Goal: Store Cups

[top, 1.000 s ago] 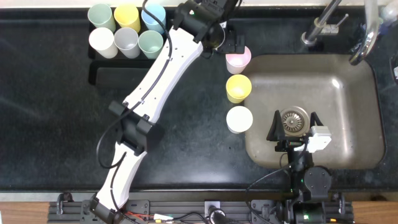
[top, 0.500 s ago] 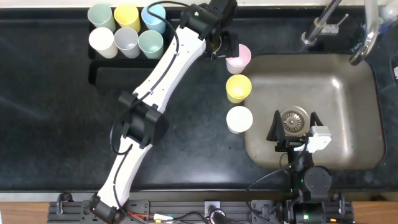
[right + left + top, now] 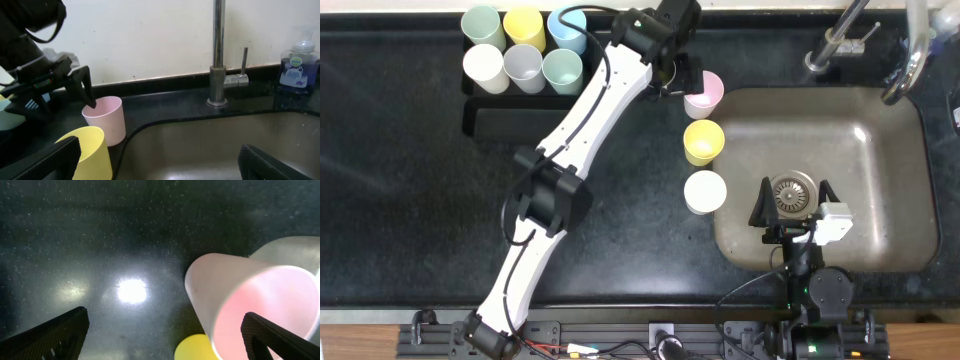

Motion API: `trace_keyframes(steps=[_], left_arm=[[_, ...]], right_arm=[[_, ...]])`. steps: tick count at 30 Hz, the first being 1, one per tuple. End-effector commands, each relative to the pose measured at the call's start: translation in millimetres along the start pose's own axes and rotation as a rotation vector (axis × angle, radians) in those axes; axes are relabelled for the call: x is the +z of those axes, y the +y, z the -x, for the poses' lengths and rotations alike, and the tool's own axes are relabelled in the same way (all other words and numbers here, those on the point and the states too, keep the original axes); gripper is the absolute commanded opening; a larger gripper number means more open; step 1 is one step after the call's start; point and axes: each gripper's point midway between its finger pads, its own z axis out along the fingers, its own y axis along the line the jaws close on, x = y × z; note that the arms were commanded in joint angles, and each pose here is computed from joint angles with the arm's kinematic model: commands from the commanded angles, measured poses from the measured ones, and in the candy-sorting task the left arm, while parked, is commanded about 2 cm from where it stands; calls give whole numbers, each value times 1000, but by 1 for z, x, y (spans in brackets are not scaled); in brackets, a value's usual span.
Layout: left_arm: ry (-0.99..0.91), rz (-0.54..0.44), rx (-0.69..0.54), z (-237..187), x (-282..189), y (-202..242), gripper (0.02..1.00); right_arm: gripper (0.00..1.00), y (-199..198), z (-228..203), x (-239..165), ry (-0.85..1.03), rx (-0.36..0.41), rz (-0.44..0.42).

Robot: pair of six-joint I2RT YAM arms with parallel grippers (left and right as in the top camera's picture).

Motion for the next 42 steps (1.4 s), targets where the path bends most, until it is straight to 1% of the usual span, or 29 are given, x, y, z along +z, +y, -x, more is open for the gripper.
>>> trace_keyframes(steps=[1, 4, 5, 6, 7, 8, 12, 14, 16, 18, 19, 20, 23, 25, 27, 29, 30, 32, 33, 34, 36, 39, 40, 42], left_arm=[[10, -1, -9, -2, 9, -3, 1000], [12, 0, -9, -2, 10, -2, 987], [12, 0, -9, -2, 11, -2, 901], [12, 0, -9, -2, 11, -2, 752], [12, 0, -9, -2, 11, -2, 277], [11, -1, -8, -2, 11, -2, 36], [-19, -27, -8, 6, 9, -8, 34], [-55, -53, -8, 16, -2, -11, 34], [-107, -67, -20, 28, -26, -9, 34], [-177, -64, -41, 42, -61, 2, 34], [-206, -52, -58, 48, -80, 12, 34], [-242, -17, -95, 53, -116, 37, 36], [-239, 50, -187, 39, -183, 97, 38], [-229, 106, -246, 23, -218, 135, 36], [-283, 138, -264, 16, -257, 169, 36], [-314, 189, -309, 0, -282, 202, 36], [-312, 226, -347, -11, -288, 219, 36], [-287, 322, -478, -44, -290, 260, 36], [-274, 351, -539, -59, -286, 278, 36], [-267, 355, -582, -69, -278, 293, 36], [-267, 302, -655, -77, -253, 316, 36], [-252, 188, -721, -77, -218, 337, 36], [-234, 167, -745, -79, -210, 341, 36], [-196, 165, -781, -81, -199, 351, 36]], right_arm=[[998, 1, -4, 0, 1, -3, 4], [998, 1, -4, 0, 1, -3, 4], [998, 1, -4, 0, 1, -3, 4], [998, 1, -4, 0, 1, -3, 4], [998, 1, -4, 0, 1, -3, 4], [998, 1, -4, 0, 1, -3, 4], [998, 1, -4, 0, 1, -3, 4], [998, 1, -4, 0, 1, -3, 4], [998, 1, -4, 0, 1, -3, 4], [998, 1, -4, 0, 1, -3, 4], [998, 1, -4, 0, 1, -3, 4], [998, 1, -4, 0, 1, -3, 4], [996, 1, -4, 0, 1, -3, 4], [998, 1, -4, 0, 1, -3, 4], [998, 1, -4, 0, 1, -3, 4], [998, 1, -4, 0, 1, -3, 4], [998, 1, -4, 0, 1, -3, 4], [998, 1, -4, 0, 1, -3, 4], [998, 1, -4, 0, 1, -3, 4], [998, 1, -4, 0, 1, -3, 4], [996, 1, -4, 0, 1, -3, 4], [996, 1, -4, 0, 1, -3, 4], [998, 1, -4, 0, 1, -3, 4], [998, 1, -4, 0, 1, -3, 4]])
